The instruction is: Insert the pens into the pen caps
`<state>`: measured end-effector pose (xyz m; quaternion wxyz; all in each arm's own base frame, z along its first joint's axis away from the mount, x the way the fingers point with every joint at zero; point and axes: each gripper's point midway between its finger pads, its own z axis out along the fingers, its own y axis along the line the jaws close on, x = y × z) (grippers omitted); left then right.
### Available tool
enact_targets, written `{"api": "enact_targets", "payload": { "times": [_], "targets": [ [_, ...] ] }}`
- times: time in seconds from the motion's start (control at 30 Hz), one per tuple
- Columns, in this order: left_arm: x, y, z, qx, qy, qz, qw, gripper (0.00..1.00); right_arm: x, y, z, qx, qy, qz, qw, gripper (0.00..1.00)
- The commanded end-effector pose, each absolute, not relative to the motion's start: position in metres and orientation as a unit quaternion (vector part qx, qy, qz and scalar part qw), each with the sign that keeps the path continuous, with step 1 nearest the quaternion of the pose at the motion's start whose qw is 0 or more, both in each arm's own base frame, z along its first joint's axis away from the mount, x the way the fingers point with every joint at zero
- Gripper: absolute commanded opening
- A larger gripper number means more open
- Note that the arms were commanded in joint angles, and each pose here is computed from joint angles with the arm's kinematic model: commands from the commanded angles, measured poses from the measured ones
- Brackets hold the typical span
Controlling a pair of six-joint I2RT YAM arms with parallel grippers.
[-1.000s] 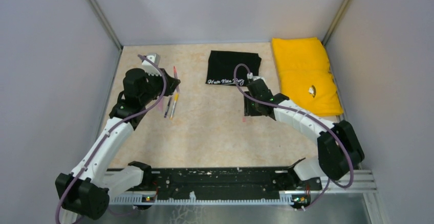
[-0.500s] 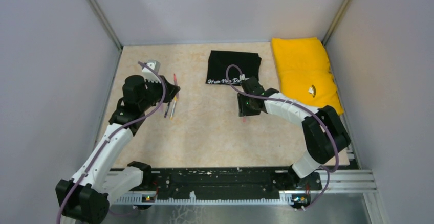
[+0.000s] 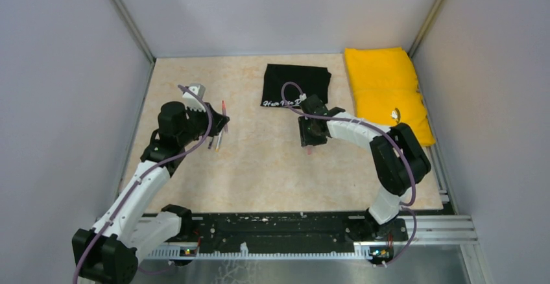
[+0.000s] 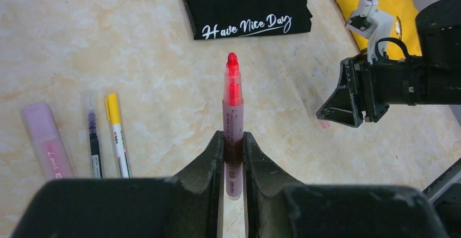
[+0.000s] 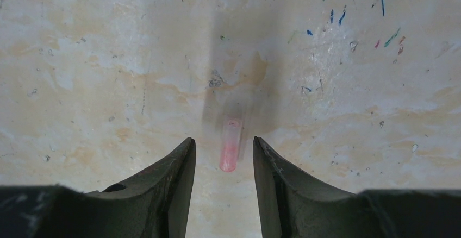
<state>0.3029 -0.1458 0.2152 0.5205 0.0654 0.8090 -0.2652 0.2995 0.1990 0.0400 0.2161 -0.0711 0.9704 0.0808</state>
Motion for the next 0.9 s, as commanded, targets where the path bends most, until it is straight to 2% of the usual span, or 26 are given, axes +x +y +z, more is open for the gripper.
{"api": "enact_targets", "payload": {
  "times": [0.0, 0.67, 0.87],
  "targets": [
    [0.304, -0.148, 0.232, 0.08, 0.786, -0.274, 0.548, 0.0, 0.318, 0.203, 0.047, -0.074, 0.968, 0.074, 0.23, 0.42],
    [0.308, -0.151, 0.228, 0.085, 0.792, -0.276, 0.539, 0.0, 0.314, 0.203, 0.025, -0.094, 0.976, 0.037, 0.195, 0.3],
    [0.308, -0.151, 0.228, 0.086, 0.792, -0.276, 0.538, 0.0, 0.305, 0.199, 0.024, -0.099, 0.977, 0.033, 0.185, 0.31]
  ]
}}
